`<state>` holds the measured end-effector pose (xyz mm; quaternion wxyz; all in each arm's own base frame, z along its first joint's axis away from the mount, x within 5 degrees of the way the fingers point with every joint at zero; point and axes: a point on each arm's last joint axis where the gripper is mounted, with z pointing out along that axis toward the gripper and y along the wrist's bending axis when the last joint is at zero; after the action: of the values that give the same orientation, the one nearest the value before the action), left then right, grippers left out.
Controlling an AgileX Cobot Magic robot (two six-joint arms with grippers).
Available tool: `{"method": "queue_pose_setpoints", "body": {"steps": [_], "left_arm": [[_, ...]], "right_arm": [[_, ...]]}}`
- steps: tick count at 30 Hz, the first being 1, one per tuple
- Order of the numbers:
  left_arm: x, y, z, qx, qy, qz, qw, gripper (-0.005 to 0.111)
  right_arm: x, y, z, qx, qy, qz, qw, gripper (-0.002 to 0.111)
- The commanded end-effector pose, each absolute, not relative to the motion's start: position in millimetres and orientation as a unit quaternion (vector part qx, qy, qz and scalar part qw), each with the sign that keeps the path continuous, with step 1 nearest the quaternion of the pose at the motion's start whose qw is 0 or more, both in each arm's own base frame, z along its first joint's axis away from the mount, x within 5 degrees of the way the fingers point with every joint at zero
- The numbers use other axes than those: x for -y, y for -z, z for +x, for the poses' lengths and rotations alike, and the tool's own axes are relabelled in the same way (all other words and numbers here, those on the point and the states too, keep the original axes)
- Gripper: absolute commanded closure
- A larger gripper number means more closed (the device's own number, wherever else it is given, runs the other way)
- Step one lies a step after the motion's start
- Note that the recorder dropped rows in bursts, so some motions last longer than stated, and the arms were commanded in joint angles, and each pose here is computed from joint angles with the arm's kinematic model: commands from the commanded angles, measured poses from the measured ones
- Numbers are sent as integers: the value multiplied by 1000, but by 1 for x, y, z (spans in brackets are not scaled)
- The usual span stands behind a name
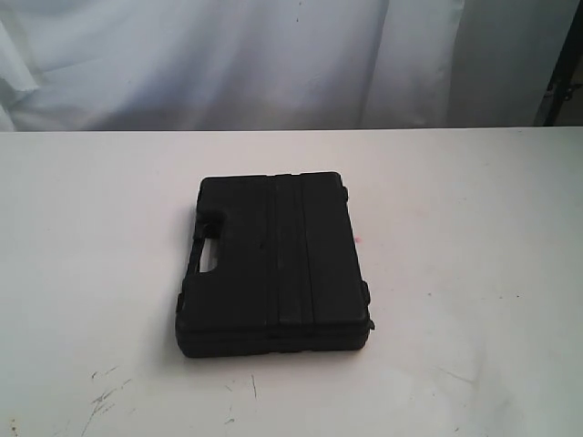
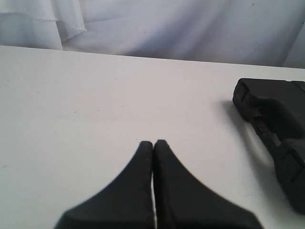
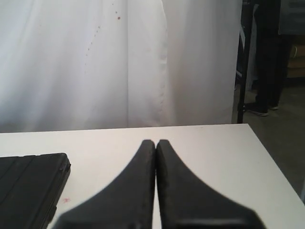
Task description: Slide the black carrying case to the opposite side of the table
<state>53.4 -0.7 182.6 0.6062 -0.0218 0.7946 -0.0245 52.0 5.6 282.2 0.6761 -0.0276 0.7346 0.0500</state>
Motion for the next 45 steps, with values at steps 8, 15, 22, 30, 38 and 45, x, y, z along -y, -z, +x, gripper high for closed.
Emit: {"method": "queue_pose_setpoints", "body": {"steps": [8,15,22,30,38,45], "left_arm": [[1,-182,53,-792,24,-23,610,107],[1,-182,53,-792,24,-23,610,107],[1,-182,53,-792,24,-23,610,107],[1,-182,53,-792,24,-23,610,107],[1,-182,53,-792,24,-23,610,107],[1,-182,53,-792,24,-23,610,107]], "right_arm": [[-5,-218,50,-750,-42,-31,660,108],[-6,-194,55,-749,-48,-25,661,108],[-5,-183,53,-789,-34,-38,612,108],[-5,-182,53,-792,-34,-38,609,108],[-5,-182,53,-792,-35,-37,609,108],[-5,-182,53,-792,-35,-37,609,108]]}}
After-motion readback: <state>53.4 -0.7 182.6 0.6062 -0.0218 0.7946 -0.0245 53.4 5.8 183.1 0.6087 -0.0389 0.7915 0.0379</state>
